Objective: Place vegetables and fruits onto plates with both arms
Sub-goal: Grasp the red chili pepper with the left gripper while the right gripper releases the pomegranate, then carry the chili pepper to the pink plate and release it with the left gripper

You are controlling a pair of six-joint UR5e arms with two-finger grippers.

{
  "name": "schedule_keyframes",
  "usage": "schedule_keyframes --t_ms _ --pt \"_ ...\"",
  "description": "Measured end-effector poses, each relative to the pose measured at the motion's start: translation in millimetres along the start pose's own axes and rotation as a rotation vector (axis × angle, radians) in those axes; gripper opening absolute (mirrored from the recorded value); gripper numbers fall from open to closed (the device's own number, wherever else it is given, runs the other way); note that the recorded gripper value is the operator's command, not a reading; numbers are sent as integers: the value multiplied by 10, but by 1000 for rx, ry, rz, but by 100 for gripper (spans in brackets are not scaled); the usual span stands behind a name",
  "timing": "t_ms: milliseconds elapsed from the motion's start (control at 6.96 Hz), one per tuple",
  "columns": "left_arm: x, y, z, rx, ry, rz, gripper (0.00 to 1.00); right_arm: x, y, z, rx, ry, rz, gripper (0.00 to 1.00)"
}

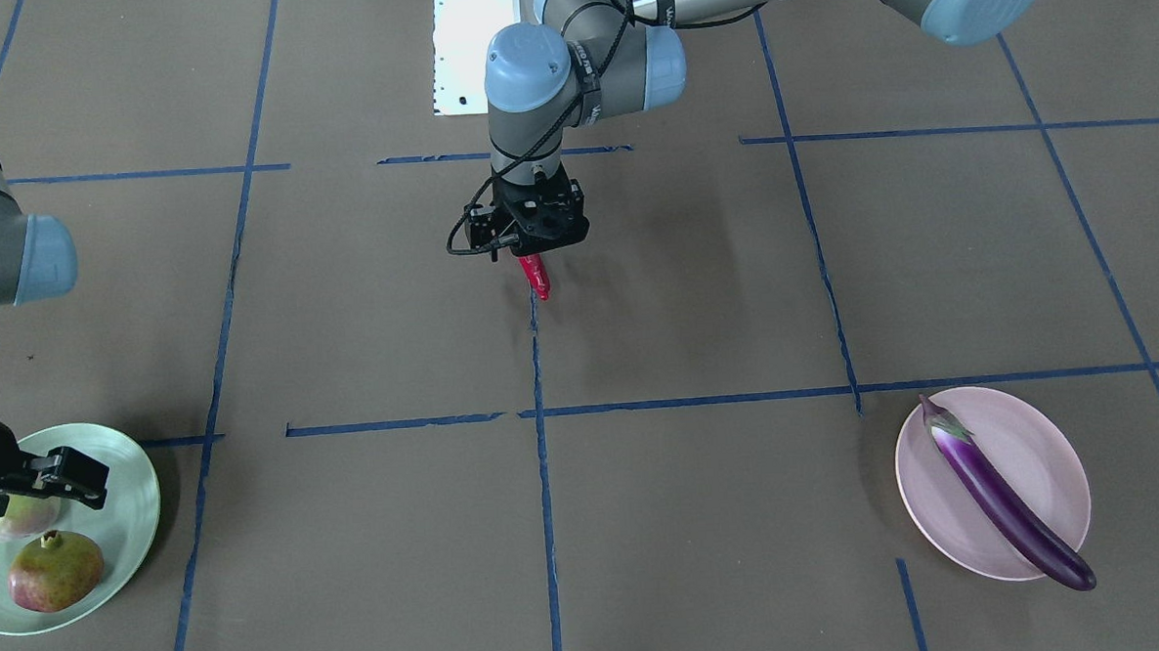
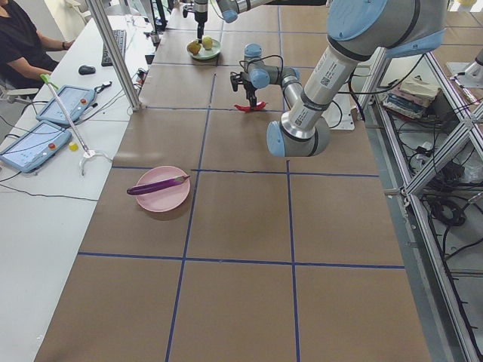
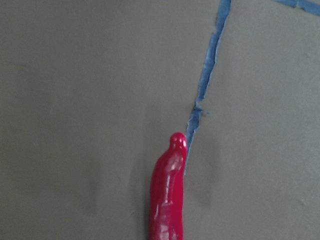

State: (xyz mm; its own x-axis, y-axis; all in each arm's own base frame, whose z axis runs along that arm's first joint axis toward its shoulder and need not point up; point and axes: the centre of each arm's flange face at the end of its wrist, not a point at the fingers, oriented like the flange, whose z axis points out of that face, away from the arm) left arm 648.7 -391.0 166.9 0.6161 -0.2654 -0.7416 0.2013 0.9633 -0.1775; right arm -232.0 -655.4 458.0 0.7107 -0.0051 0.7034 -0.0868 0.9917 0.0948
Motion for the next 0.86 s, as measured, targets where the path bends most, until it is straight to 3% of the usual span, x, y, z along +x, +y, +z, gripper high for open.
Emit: schedule_keyframes --t_ms 144,288,431,575,862 --pt "25 53 29 -5 -4 -11 48 -53 225 -184 -23 -54 -8 100" --pt "33 89 63 -9 -9 -16 38 -130 405 -391 -41 -76 -4 100" --pt "31 109 95 -12 -14 -17 23 -208 508 -552 -51 -80 4 100" --pt "29 114 113 -12 -17 -17 1 -253 559 -639 -56 -80 8 100" --pt "35 83 83 -9 -13 -20 0 -275 582 -682 -58 -79 11 100"
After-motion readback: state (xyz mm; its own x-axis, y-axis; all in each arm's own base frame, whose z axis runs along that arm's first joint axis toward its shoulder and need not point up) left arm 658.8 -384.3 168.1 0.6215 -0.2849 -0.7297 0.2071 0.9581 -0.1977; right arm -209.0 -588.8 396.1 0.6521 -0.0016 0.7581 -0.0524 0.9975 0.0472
